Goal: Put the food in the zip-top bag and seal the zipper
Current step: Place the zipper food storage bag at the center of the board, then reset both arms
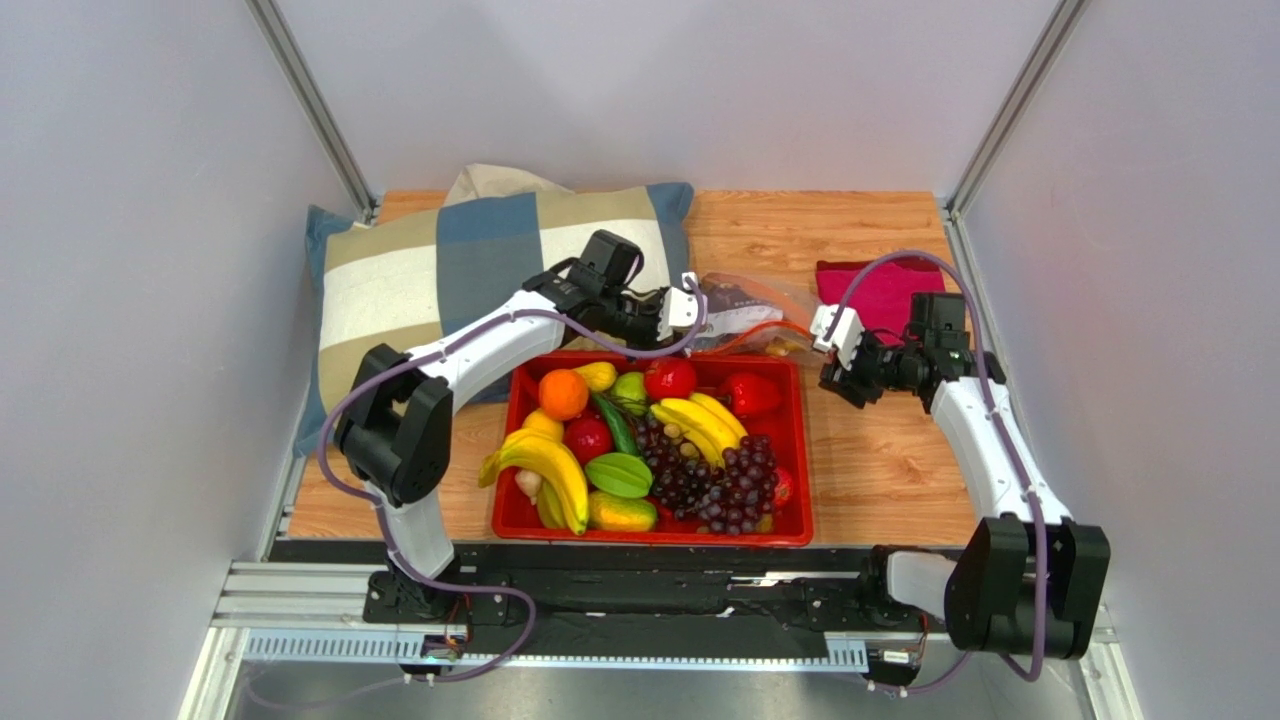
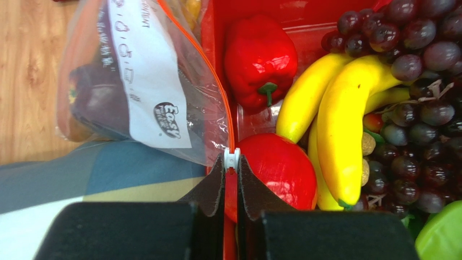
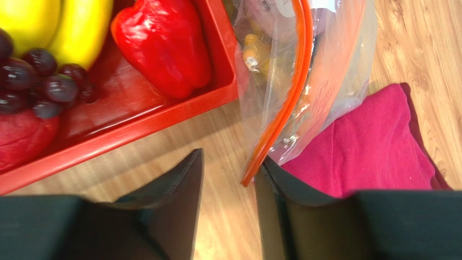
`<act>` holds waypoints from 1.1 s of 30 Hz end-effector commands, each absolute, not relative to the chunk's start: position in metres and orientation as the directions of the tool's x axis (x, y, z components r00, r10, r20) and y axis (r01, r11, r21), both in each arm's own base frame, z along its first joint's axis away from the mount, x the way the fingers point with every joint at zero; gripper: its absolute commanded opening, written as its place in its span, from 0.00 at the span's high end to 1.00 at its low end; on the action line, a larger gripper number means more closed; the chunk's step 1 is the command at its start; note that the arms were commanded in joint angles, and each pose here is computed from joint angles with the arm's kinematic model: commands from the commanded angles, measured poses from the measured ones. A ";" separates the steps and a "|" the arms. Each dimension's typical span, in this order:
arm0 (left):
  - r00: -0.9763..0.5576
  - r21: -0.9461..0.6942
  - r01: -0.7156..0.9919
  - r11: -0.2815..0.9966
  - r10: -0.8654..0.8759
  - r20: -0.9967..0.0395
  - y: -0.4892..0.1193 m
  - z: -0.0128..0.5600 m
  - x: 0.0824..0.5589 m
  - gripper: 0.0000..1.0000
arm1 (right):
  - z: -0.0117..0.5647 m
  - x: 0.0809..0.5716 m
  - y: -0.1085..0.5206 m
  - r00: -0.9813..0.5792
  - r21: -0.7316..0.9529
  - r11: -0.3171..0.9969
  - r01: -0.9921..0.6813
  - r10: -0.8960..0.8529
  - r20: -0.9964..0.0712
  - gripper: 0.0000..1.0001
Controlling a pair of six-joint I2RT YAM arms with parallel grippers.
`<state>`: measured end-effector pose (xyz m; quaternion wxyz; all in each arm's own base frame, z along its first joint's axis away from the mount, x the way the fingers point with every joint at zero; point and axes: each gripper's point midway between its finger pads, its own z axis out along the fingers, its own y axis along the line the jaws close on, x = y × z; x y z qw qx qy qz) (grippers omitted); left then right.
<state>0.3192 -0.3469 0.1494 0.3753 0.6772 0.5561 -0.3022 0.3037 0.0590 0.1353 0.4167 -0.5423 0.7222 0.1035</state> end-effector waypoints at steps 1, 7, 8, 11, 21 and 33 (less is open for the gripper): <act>0.262 0.248 0.965 -0.090 0.441 -0.859 -0.345 0.208 0.311 0.86 | 0.173 0.292 0.063 -0.007 -0.354 0.375 -0.857 -0.695 -0.719 0.36; 0.227 0.232 0.972 -0.041 0.421 -0.878 -0.333 0.245 0.294 0.44 | 0.210 0.272 0.066 -0.019 -0.366 0.445 -0.817 -0.656 -0.755 0.01; 0.222 0.235 0.972 -0.022 0.422 -0.879 -0.330 0.252 0.295 0.37 | 0.217 0.271 0.068 -0.024 -0.363 0.465 -0.808 -0.641 -0.767 0.00; 0.180 0.211 0.977 0.040 0.390 -0.903 -0.319 0.278 0.290 0.01 | 0.249 0.273 0.072 -0.043 -0.335 0.542 -0.770 -0.568 -0.822 0.00; -0.346 -0.200 0.841 0.503 0.215 -0.913 -0.237 0.351 0.335 0.01 | 0.329 0.343 0.076 -0.271 0.048 0.818 -0.573 -0.134 -0.953 0.00; -0.640 -0.399 0.433 0.808 -0.036 -0.767 -0.078 0.314 0.369 0.01 | 0.277 0.426 0.059 -0.514 0.342 0.888 -0.307 0.147 -0.845 0.00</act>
